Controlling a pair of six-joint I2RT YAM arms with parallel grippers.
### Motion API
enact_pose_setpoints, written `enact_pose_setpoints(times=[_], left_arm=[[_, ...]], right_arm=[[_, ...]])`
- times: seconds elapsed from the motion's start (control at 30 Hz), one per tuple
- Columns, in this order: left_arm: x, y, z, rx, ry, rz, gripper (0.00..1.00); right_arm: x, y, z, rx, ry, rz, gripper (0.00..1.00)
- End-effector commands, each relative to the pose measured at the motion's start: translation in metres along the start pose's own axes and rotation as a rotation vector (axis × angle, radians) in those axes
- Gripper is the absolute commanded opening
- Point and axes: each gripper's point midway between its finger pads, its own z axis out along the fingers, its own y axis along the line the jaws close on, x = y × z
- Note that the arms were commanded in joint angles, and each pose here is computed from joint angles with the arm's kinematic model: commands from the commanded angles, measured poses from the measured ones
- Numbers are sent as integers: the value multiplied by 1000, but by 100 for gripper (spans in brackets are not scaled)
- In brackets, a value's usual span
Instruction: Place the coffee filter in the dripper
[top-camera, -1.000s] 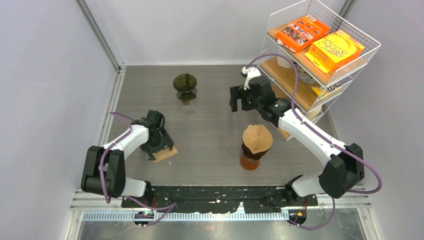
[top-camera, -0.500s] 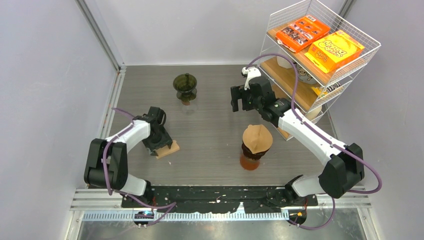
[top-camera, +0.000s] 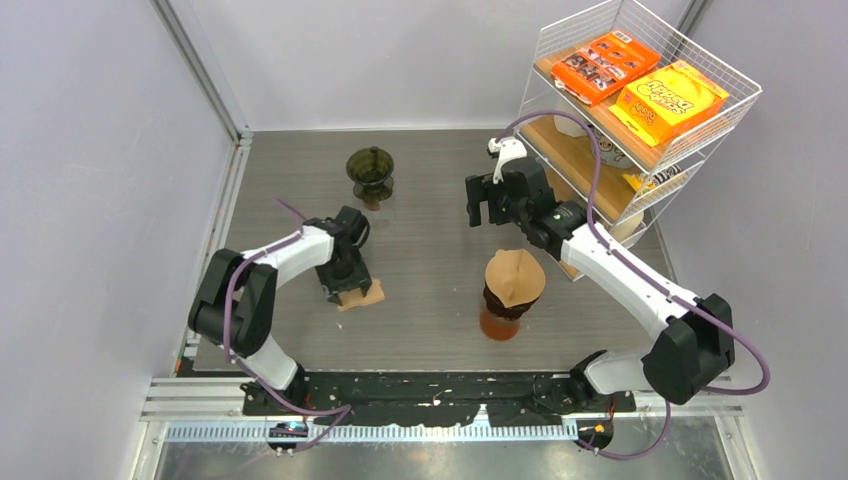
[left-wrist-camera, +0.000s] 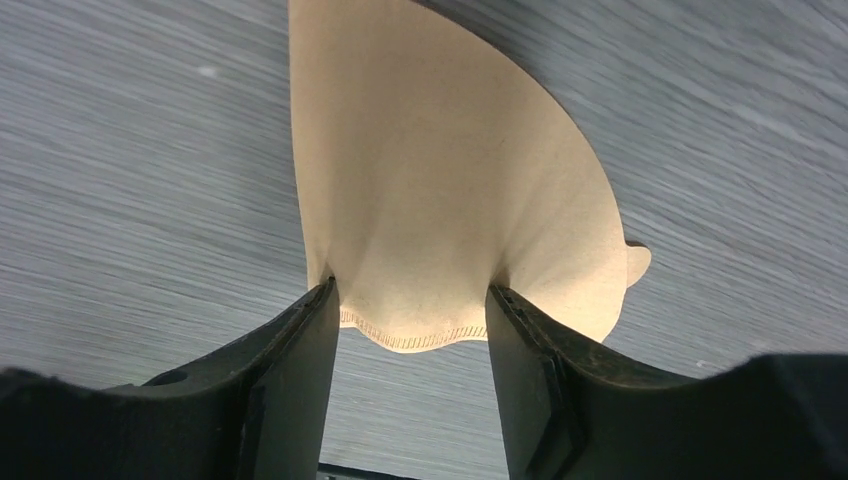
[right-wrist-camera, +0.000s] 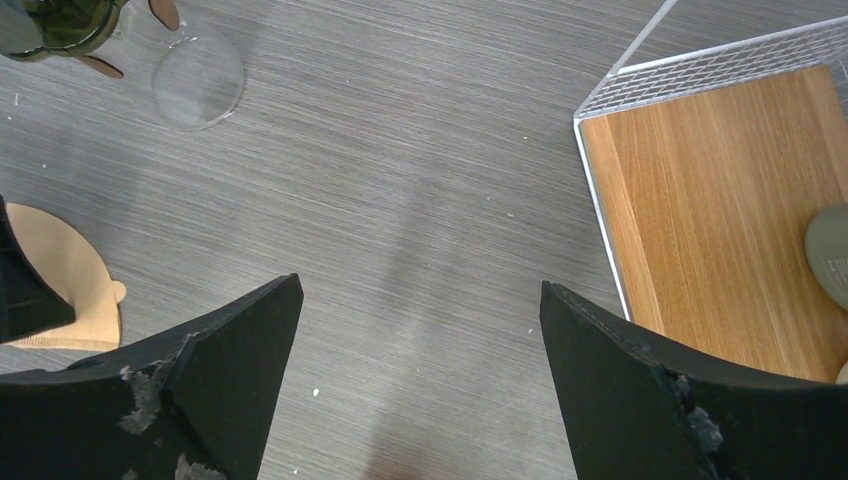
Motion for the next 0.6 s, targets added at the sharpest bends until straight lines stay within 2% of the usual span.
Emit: enact_pose_setpoints(times=[0.0,0.27,0.57], left_arm=[[17,-21,13,-1,35,22,59],[18,-25,10,-4,34,59,45],[-4,-31,-30,28,-101,147,22]], right_arm=[[-25,-4,-14,10,-101,7,95],[-24,-2,-16,-6,-107,9,95],[-27,3,-20,-31,-123,33,95]])
